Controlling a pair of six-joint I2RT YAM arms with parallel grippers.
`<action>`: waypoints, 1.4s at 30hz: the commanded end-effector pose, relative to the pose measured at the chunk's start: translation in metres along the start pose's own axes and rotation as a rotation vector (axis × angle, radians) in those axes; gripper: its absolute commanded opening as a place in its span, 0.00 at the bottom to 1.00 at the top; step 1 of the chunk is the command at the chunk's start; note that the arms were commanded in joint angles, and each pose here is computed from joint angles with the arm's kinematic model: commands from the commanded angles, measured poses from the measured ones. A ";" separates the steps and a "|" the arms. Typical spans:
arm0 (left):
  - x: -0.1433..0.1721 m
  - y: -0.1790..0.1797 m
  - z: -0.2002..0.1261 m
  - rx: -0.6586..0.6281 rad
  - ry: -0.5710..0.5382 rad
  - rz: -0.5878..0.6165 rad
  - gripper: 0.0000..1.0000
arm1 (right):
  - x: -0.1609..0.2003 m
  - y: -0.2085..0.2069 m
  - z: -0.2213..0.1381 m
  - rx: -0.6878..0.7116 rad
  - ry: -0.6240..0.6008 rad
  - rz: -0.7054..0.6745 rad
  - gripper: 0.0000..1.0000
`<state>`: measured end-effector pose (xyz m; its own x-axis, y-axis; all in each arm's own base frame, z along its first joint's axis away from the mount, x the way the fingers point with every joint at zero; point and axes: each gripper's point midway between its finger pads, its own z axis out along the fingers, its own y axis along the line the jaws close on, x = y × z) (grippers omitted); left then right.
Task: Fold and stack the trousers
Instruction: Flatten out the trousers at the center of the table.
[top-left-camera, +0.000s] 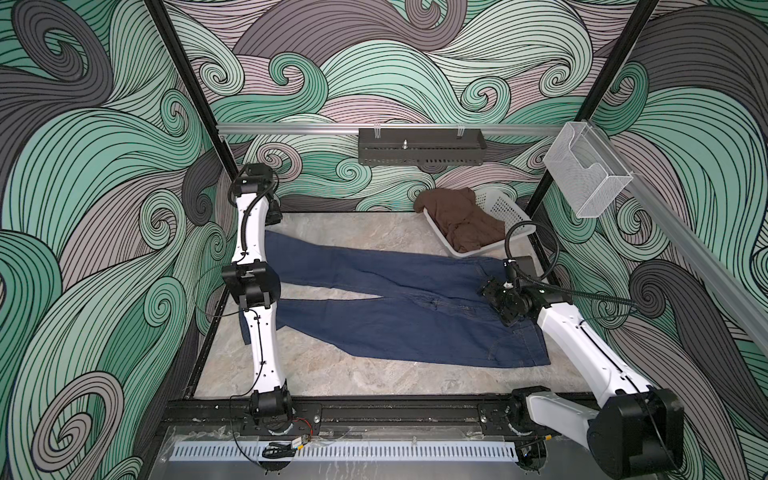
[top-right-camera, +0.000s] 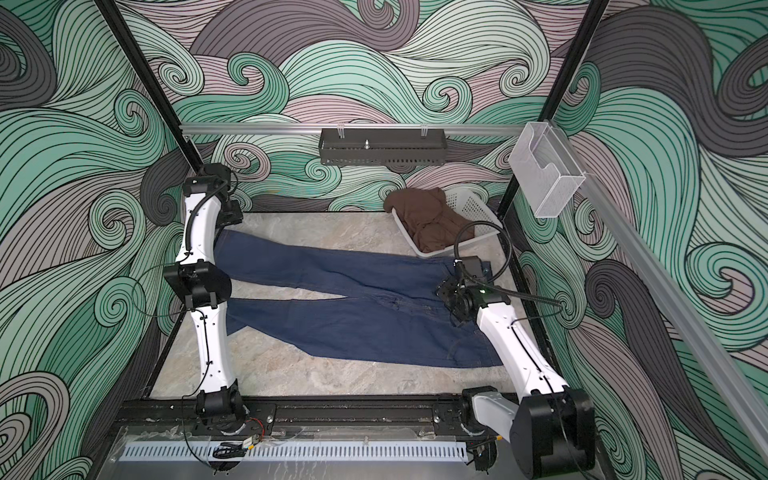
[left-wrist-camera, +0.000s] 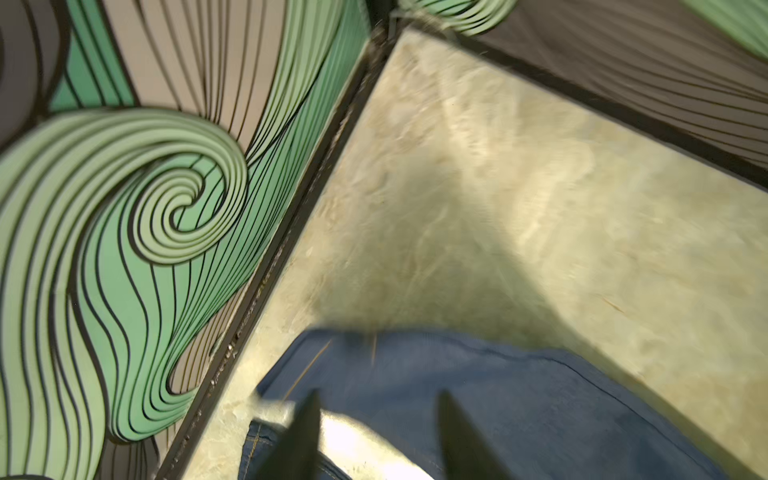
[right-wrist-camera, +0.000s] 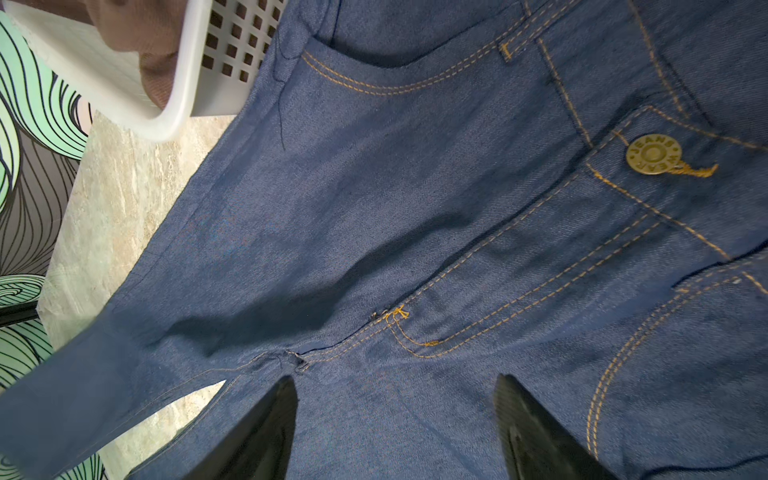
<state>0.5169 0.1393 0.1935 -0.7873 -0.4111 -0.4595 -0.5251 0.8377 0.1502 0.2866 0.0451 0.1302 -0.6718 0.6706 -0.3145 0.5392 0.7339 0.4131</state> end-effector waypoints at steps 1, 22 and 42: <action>0.018 0.000 -0.009 0.036 0.068 -0.027 0.61 | -0.009 -0.005 -0.019 0.011 -0.040 -0.011 0.76; 0.266 0.096 -0.023 0.104 0.438 -0.687 0.81 | 0.019 -0.041 -0.044 -0.001 -0.051 0.050 0.77; 0.339 0.168 0.026 -0.151 0.488 -0.959 0.72 | 0.031 -0.045 -0.027 0.000 0.008 0.041 0.77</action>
<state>0.1732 0.1334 0.0388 -0.0748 -0.9967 0.0307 -0.9970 0.0755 0.0193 0.2276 0.0281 0.1317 -0.6429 0.7028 -0.3045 0.5664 0.7039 0.4287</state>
